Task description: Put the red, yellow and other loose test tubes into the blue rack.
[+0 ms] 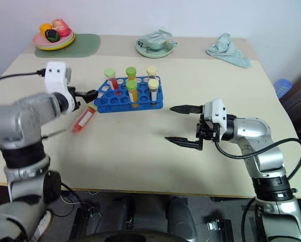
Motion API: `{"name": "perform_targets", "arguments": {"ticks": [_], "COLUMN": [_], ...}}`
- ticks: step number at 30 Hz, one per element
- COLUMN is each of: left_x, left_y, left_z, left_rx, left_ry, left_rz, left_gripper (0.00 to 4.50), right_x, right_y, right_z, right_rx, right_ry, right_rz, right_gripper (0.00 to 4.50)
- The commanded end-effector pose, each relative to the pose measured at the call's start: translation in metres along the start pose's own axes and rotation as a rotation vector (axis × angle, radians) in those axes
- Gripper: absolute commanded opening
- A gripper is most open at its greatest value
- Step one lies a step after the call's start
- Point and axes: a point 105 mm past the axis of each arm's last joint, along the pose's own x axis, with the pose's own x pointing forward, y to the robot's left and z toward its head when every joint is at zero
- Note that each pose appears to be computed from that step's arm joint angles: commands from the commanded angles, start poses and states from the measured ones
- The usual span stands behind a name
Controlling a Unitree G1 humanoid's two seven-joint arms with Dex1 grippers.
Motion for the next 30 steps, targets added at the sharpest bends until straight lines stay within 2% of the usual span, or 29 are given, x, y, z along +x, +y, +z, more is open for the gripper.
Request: {"name": "perform_targets", "arguments": {"ticks": [1,11,17,30], "left_x": [0.009,-0.002,0.0,0.033], "left_y": [0.007,0.028,0.02,0.031], "left_z": [-0.011,-0.015,-0.023,-0.019], "left_rx": [0.007,0.154,0.232,0.415], "left_ry": [0.168,0.452,0.561,0.585], "left_rz": [-0.011,-0.03,-0.08,-0.049], "left_gripper": [4.45,4.45,4.45,4.45], "right_x": [0.003,0.003,0.005,0.004], "right_y": [-0.004,-0.005,-0.005,-0.004], "right_z": [0.007,0.007,0.006,0.009], "right_rx": [-0.04,-0.056,-0.059,-0.068], "right_ry": [-0.022,-0.024,-0.026,-0.026], "right_rz": [0.012,-0.001,-0.013,-0.041], "right_gripper": [4.5,4.5,4.5,4.5]}}
